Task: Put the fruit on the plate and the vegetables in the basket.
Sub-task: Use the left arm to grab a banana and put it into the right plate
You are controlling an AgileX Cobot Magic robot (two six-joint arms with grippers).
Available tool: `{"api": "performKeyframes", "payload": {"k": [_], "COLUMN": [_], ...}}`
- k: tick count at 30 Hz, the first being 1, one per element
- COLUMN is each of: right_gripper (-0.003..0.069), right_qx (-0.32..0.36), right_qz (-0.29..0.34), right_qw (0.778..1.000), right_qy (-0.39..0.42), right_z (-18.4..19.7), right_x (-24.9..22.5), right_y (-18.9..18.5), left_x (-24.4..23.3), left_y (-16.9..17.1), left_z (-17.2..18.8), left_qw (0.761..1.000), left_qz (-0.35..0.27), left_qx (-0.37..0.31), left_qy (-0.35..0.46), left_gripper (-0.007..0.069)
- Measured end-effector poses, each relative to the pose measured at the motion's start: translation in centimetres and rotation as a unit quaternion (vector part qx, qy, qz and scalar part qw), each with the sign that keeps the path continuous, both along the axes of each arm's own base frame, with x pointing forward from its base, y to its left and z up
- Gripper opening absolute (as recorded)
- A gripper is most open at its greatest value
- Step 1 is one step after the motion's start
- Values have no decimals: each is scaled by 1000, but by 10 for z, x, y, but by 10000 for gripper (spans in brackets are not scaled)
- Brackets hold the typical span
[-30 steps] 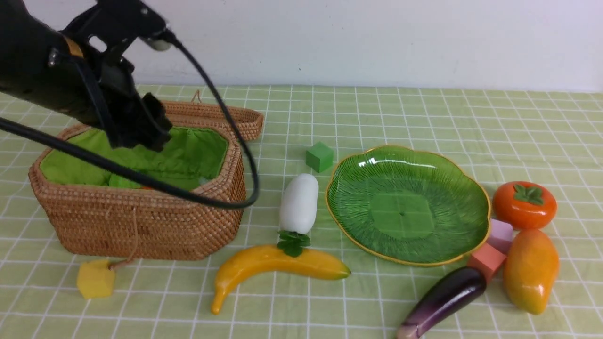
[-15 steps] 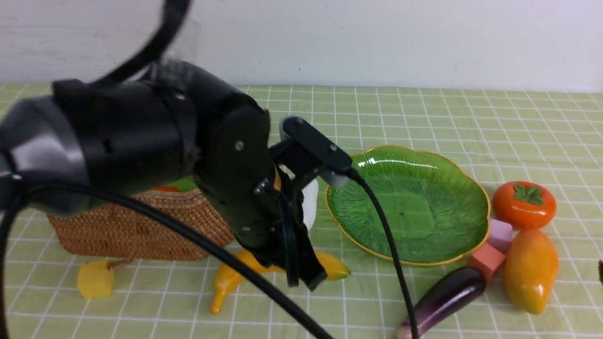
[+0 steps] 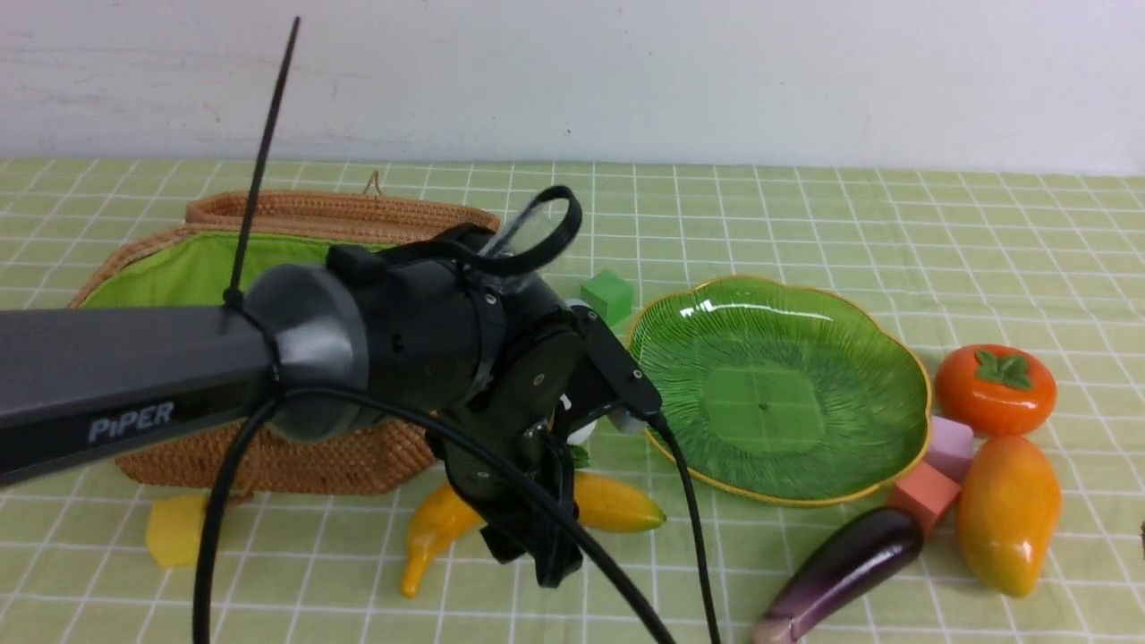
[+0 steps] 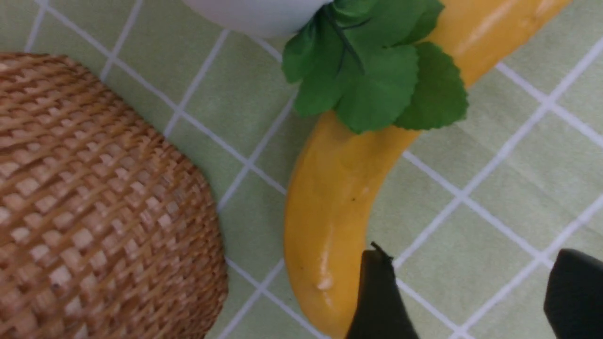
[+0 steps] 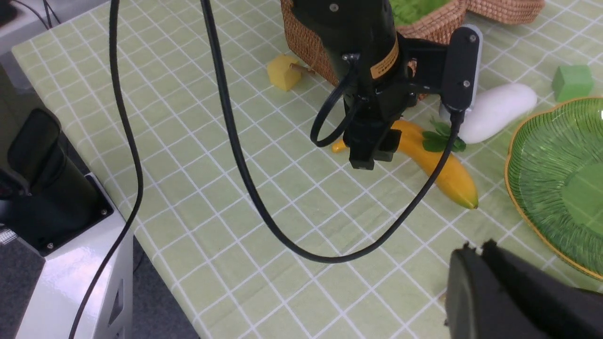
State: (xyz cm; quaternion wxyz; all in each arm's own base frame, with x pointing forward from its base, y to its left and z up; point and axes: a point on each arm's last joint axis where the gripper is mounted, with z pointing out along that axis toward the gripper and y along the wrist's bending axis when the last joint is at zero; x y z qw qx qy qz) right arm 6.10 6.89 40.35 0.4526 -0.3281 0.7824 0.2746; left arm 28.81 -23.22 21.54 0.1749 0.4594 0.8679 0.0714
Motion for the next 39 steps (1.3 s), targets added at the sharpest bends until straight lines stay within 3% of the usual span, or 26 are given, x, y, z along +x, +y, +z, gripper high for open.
{"api": "performKeyframes", "payload": {"k": [16, 23, 31, 39], "right_gripper": [34, 41, 46, 53], "right_qx": [-1, 2, 8, 11], "right_qz": [4, 9, 9, 6], "right_qw": [1000, 1000, 1000, 1000], "right_qy": [4, 8, 4, 0], "right_z": [-1, -1, 1, 1], "right_x": [-1, -2, -2, -1], "right_y": [0, 1, 2, 1], "left_x": [23, 20, 9, -27], "left_y": [-7, -4, 2, -6], "left_z": [-47, -54, -32, 10], "left_qw": [995, 995, 996, 996], "left_qz": [-56, -39, -12, -33], "left_qx": [74, 89, 88, 75], "left_qy": [-41, -13, 3, 16], "left_gripper": [460, 344, 344, 344]}}
